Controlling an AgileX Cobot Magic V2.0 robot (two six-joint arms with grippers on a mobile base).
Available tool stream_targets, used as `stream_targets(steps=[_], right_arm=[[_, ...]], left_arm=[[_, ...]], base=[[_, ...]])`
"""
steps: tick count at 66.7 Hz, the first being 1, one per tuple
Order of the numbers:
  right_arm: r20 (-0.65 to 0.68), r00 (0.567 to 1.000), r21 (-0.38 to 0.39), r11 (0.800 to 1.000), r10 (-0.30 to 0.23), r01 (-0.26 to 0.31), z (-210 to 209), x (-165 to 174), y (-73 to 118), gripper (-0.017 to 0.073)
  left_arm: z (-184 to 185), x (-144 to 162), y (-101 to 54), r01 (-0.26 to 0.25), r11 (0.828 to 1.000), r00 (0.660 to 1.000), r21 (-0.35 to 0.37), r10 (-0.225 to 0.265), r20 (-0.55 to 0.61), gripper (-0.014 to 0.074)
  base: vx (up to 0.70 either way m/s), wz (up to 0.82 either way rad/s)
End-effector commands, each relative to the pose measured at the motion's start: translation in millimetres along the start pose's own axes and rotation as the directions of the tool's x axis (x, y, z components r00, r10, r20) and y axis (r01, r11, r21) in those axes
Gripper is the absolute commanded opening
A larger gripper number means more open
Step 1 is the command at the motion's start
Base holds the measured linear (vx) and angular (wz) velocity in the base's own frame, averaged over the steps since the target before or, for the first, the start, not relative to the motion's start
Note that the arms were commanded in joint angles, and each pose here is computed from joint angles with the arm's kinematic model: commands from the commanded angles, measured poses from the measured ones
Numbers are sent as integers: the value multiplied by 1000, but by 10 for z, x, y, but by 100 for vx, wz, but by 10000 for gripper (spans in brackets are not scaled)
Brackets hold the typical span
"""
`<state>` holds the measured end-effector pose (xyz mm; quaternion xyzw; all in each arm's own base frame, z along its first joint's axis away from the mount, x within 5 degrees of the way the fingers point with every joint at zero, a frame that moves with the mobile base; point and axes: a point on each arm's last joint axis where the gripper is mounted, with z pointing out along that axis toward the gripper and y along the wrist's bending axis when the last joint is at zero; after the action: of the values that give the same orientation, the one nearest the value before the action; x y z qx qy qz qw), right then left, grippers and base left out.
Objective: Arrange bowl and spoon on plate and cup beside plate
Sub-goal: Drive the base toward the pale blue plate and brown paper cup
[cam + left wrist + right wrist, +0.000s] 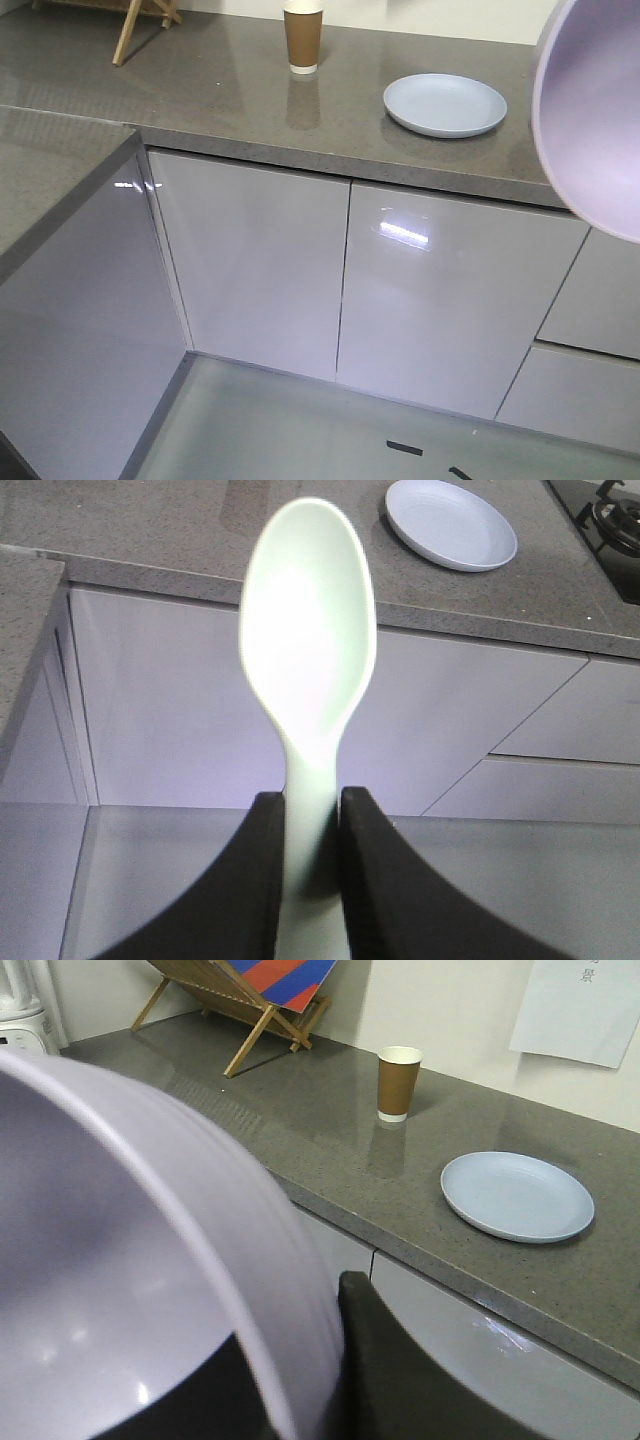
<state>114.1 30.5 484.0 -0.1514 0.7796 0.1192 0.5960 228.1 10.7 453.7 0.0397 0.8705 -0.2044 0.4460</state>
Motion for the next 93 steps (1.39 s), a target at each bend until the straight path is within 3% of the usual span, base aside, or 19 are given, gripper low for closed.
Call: stream_targets(steps=[1,93], right_arm=[[88,996,12,1000,6,-8,-48,-123,5,-3],[88,996,12,1000,3,-4,-48,-123,4,-3]], left_arm=[[-129,-96,-116,-9,1000,995,26,7,101,-8],[-129,-96,-116,-9,1000,995,26,7,101,-6]], base=[[-1,-15],[7,-5]])
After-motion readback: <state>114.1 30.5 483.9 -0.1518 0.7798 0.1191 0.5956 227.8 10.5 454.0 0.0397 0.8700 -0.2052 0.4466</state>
